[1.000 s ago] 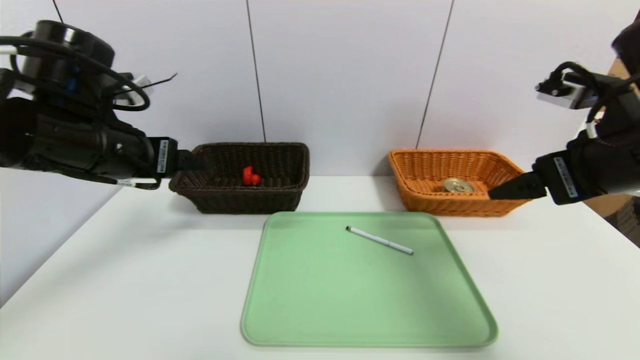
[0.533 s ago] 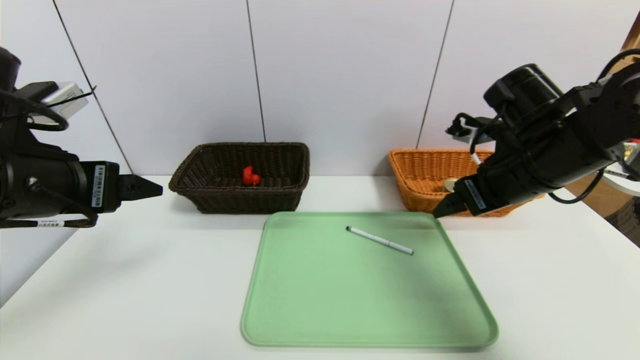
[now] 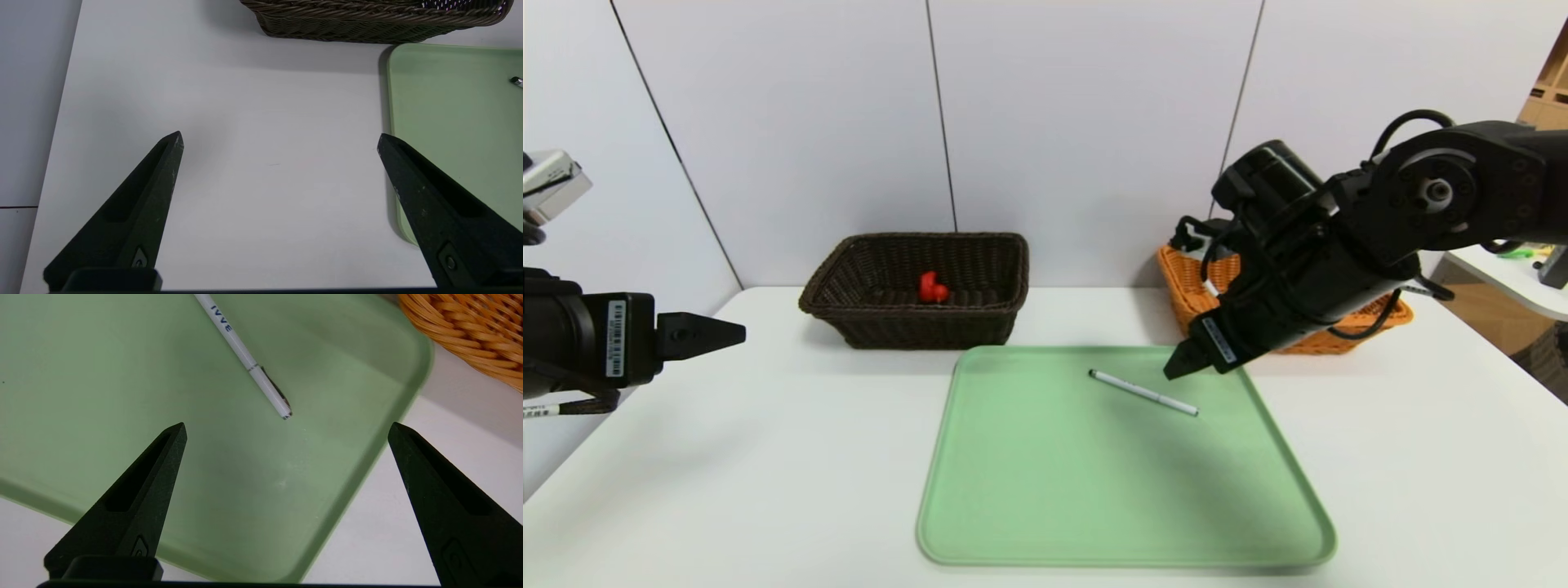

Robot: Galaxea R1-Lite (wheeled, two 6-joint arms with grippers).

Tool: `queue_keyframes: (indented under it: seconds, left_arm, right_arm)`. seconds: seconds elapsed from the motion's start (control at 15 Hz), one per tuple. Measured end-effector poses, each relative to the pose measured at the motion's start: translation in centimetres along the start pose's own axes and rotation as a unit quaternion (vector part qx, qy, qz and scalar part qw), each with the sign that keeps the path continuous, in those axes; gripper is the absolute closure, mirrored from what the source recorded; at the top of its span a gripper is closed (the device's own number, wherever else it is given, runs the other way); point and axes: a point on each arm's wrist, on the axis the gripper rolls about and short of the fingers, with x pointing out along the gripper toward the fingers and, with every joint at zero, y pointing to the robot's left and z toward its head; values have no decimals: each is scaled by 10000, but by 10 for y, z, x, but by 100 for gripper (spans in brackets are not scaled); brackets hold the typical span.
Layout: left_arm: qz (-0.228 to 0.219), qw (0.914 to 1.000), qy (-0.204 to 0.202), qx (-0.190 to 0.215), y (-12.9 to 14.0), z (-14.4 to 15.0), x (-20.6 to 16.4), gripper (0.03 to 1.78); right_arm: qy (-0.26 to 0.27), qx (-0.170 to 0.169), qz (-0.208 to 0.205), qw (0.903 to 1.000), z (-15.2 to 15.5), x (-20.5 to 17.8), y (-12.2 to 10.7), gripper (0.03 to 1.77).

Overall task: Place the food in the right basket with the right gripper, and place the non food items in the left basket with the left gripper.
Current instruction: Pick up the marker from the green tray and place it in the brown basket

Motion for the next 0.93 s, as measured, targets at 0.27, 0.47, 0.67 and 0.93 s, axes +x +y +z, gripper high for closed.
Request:
queue_keyframes:
  seconds: [0.27,0.47,0.67,0.93]
  left_arm:
    - [23,10000,-26,-17,2,-3,-4,12]
    - [25,10000,-4,-17,4,-7,-5,12]
    - [21,10000,-1,-12,5,-11,-7,12]
    - [14,10000,-9,-12,5,-13,-9,12]
  right_arm:
    - [117,-249,137,9995,11,23,20,10]
    - [212,-314,285,9989,19,44,29,10]
    - [309,-357,473,9978,23,63,37,10]
    - [390,-358,500,9973,29,84,40,10]
